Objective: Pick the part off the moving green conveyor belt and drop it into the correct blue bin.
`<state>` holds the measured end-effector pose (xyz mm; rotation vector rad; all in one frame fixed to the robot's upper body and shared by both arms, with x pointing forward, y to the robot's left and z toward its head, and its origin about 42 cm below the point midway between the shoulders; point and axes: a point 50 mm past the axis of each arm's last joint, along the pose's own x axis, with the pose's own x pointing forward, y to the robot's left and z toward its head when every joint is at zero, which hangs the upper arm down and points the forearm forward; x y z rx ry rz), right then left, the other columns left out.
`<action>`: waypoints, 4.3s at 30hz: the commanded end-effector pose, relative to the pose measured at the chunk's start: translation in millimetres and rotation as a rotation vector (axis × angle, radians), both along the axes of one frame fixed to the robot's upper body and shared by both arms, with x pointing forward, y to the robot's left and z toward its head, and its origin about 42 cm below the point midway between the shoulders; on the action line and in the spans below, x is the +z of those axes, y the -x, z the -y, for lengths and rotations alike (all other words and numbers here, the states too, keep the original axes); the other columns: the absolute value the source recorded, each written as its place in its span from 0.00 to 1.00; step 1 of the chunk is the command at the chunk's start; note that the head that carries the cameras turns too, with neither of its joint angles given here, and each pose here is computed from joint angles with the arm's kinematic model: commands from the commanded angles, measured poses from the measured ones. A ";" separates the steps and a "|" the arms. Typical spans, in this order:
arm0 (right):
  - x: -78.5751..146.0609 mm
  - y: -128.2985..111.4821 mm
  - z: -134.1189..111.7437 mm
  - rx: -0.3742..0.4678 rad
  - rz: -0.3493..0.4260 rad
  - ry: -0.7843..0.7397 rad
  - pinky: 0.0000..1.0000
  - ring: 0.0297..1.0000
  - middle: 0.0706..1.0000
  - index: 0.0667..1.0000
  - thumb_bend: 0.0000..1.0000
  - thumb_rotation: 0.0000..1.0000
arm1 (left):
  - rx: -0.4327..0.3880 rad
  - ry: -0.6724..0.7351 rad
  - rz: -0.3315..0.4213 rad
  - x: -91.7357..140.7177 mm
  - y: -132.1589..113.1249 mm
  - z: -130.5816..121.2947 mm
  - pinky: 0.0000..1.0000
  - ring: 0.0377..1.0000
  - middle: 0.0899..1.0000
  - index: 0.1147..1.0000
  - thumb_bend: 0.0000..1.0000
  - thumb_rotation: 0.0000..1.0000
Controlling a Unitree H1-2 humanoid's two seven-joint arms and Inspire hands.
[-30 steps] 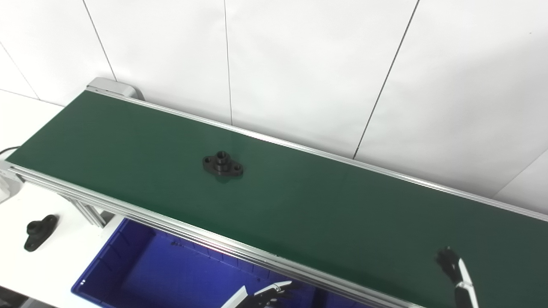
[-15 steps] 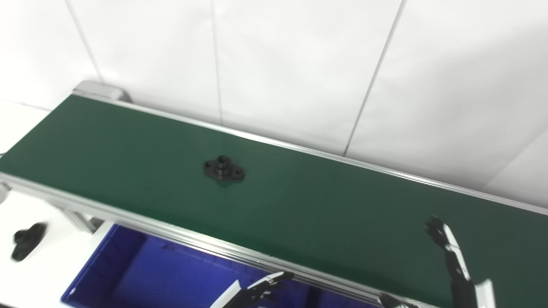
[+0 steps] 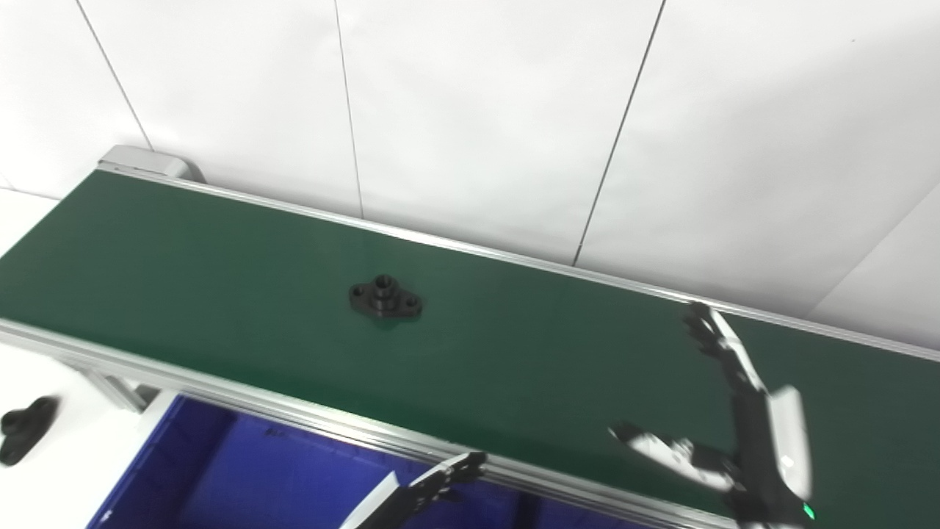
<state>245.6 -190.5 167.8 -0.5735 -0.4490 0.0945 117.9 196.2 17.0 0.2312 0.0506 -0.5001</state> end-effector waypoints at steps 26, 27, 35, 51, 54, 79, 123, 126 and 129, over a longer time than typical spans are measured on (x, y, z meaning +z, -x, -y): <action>27.2 -69.5 -48.1 0.049 -0.060 0.072 0.77 0.82 0.83 0.94 0.81 0.34 | -0.031 0.007 0.060 16.2 -1.6 -19.4 0.91 0.96 0.97 0.95 0.80 0.18; 27.8 -71.8 -49.5 0.051 -0.062 0.079 0.77 0.82 0.83 0.94 0.82 0.34 | -0.034 0.005 0.061 16.5 -1.1 -19.5 0.91 0.96 0.97 0.95 0.80 0.19; 28.8 -86.2 -58.0 0.062 -0.101 0.128 0.76 0.82 0.82 0.92 0.83 0.36 | -0.027 0.037 0.042 18.2 9.4 -18.6 0.87 0.94 0.97 0.94 0.81 0.17; 18.5 -103.6 -71.1 0.119 -0.143 0.201 0.71 0.79 0.82 0.88 0.83 0.35 | -0.035 0.022 0.049 27.5 30.0 -15.6 0.81 0.90 0.93 0.92 0.83 0.19; 17.0 -109.0 -73.5 0.133 -0.158 0.234 0.70 0.79 0.83 0.87 0.83 0.35 | -0.047 0.019 0.051 28.0 30.1 -15.3 0.82 0.91 0.93 0.92 0.84 0.21; -1.0 -156.9 -95.4 0.220 -0.217 0.467 0.68 0.76 0.80 0.81 0.82 0.22 | -0.078 0.045 0.065 30.8 27.7 -0.7 0.91 0.94 0.94 0.91 0.86 0.30; -33.4 -174.7 -89.5 0.277 -0.314 0.789 0.24 0.29 0.45 0.74 0.56 0.00 | -0.067 0.070 0.074 41.9 33.7 13.1 0.92 0.96 0.96 0.92 0.83 0.29; -35.9 -174.1 -85.8 0.280 -0.287 0.826 0.32 0.37 0.47 0.68 0.54 0.00 | -0.066 0.070 0.075 42.1 34.0 13.2 0.93 0.96 0.96 0.92 0.83 0.30; -38.3 -172.5 -82.0 0.288 -0.291 0.865 0.38 0.38 0.48 0.57 0.52 0.00 | -0.064 0.070 0.083 42.3 34.0 13.3 0.91 0.95 0.96 0.92 0.82 0.30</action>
